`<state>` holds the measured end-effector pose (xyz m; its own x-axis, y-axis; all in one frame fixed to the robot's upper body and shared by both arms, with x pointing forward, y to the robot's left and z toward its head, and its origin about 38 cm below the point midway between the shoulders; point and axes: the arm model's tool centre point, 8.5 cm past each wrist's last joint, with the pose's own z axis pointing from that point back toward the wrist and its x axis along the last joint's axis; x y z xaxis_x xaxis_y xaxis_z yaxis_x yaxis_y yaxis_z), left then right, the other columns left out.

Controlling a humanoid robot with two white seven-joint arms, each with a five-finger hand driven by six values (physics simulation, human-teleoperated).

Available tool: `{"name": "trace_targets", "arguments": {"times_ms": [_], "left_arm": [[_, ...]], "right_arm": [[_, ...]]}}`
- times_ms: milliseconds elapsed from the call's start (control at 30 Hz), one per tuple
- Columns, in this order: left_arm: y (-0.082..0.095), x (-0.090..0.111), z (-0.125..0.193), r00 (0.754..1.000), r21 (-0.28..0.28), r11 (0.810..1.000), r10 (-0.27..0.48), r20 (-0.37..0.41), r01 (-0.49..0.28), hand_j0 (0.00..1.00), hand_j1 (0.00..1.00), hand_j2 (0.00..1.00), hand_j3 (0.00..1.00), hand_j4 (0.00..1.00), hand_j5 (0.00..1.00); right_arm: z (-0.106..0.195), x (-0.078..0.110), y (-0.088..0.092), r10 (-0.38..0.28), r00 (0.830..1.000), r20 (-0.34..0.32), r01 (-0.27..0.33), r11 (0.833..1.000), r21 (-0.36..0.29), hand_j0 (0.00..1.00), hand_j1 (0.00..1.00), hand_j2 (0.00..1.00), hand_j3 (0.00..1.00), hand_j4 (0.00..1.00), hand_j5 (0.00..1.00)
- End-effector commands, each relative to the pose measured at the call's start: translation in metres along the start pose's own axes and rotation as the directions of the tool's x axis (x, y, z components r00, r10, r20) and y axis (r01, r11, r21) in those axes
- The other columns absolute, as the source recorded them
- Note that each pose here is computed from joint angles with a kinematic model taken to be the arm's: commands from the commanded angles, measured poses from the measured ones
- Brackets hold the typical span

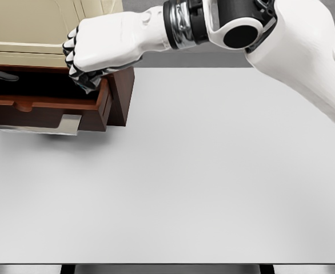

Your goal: Open the cabinet drawer with left arm, and place a switch into the drawer with right arm

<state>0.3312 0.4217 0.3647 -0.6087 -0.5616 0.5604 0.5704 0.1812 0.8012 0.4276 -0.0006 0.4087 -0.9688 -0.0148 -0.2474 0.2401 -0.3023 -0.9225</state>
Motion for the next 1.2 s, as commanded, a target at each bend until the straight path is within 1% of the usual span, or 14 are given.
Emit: {"name": "trace_targets", "arguments": {"times_ms": [0, 67, 167, 367, 467, 667, 733, 867, 900, 1167], "left_arm": [[0.000, 0.000, 0.000, 1.000, 0.003, 1.000, 0.004, -0.001, -0.004, 1.00, 1.00, 1.00, 1.00, 1.00, 1.00], [0.000, 0.000, 0.000, 1.000, 0.002, 1.000, 0.003, -0.001, -0.003, 1.00, 1.00, 1.00, 1.00, 1.00, 1.00], [0.000, 0.000, 0.000, 1.000, 0.002, 1.000, 0.003, -0.002, -0.003, 1.00, 1.00, 1.00, 1.00, 1.00, 1.00], [0.000, -0.001, 0.000, 1.000, 0.000, 1.000, 0.004, -0.001, -0.004, 1.00, 1.00, 1.00, 1.00, 1.00, 1.00], [-0.001, -0.001, 0.000, 1.000, -0.002, 1.000, 0.005, -0.003, -0.005, 1.00, 1.00, 1.00, 1.00, 1.00, 1.00], [-0.003, -0.003, -0.001, 1.000, -0.012, 1.000, -0.002, -0.011, 0.002, 1.00, 1.00, 1.00, 1.00, 1.00, 1.00], [-0.004, -0.003, -0.001, 1.000, -0.014, 1.000, -0.003, -0.012, 0.002, 1.00, 1.00, 1.00, 1.00, 1.00, 1.00], [-0.003, -0.003, -0.001, 1.000, -0.014, 1.000, -0.005, -0.013, 0.005, 1.00, 1.00, 1.00, 1.00, 1.00, 1.00], [-0.004, -0.003, -0.001, 1.000, -0.016, 1.000, -0.002, -0.013, 0.002, 1.00, 1.00, 1.00, 1.00, 1.00, 1.00], [-0.005, -0.004, -0.002, 1.000, -0.020, 1.000, -0.009, -0.013, 0.009, 1.00, 1.00, 1.00, 1.00, 1.00, 1.00]], "right_arm": [[-0.007, -0.003, -0.001, -0.016, 1.000, 0.001, 0.016, 1.000, -0.007, 0.31, 0.31, 0.31, 0.31, 0.31, 0.31], [-0.008, -0.006, -0.002, -0.022, 1.000, -0.006, 0.022, 1.000, -0.006, 0.31, 0.31, 0.31, 0.31, 0.31, 0.31], [-0.010, -0.013, 0.002, -0.045, 0.999, -0.020, 0.045, 0.999, -0.003, 0.31, 0.31, 0.31, 0.31, 0.31, 0.31], [-0.026, -0.012, 0.000, -0.046, 0.999, -0.005, 0.046, 0.999, 0.003, 0.31, 0.31, 0.31, 0.31, 0.31, 0.31], [-0.030, -0.018, 0.000, -0.058, 0.998, -0.017, 0.059, 0.998, 0.011, 0.31, 0.31, 0.31, 0.31, 0.31, 0.31], [-0.042, -0.023, 0.004, -0.080, 0.997, -0.020, 0.081, 0.996, 0.029, 0.31, 0.31, 0.31, 0.31, 0.31, 0.31], [-0.044, -0.022, 0.005, -0.082, 0.996, -0.018, 0.083, 0.996, 0.032, 0.31, 0.31, 0.31, 0.31, 0.31, 0.31], [-0.046, -0.028, 0.004, -0.088, 0.996, -0.033, 0.089, 0.995, 0.039, 0.31, 0.31, 0.31, 0.31, 0.31, 0.31], [-0.050, -0.030, 0.005, -0.100, 0.994, -0.035, 0.102, 0.994, 0.040, 0.31, 0.31, 0.31, 0.31, 0.31, 0.31], [-0.049, -0.033, 0.005, -0.099, 0.994, -0.046, 0.101, 0.994, 0.046, 0.31, 0.31, 0.31, 0.31, 0.31, 0.31]]}}
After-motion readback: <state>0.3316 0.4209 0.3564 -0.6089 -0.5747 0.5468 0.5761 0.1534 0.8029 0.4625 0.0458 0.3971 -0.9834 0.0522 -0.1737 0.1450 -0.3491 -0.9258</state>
